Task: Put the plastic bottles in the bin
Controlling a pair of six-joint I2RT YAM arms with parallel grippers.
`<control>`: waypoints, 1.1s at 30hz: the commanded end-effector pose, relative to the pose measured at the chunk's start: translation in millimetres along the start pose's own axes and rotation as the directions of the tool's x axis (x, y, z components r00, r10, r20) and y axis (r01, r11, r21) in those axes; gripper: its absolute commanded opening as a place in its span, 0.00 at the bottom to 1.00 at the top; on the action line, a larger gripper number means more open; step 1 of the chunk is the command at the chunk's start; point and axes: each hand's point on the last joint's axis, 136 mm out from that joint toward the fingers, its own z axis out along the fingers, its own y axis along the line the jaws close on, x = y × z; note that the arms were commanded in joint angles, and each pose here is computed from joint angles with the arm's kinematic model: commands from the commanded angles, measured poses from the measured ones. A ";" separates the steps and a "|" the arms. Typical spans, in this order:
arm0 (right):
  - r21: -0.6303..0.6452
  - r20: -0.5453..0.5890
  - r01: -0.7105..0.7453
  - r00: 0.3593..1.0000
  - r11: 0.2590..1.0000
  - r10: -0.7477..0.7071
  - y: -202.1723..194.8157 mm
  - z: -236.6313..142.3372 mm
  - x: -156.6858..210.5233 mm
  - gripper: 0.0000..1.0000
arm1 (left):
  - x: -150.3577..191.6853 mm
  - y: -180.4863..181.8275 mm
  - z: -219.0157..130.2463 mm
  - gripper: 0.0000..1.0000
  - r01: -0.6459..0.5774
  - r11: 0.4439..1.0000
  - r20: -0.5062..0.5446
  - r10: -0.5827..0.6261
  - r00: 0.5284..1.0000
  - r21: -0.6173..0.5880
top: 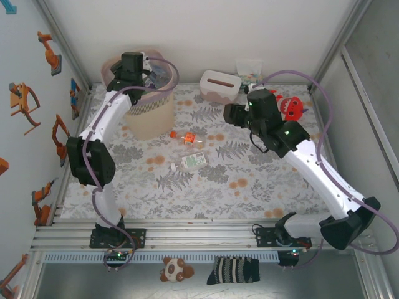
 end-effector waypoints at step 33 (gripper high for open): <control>0.020 0.076 -0.027 0.997 0.999 0.025 -5.7 2.4 -25.1 0.69 | -15.8 24.1 -44.6 0.51 0.401 0.836 0.052 -0.451 0.891 0.376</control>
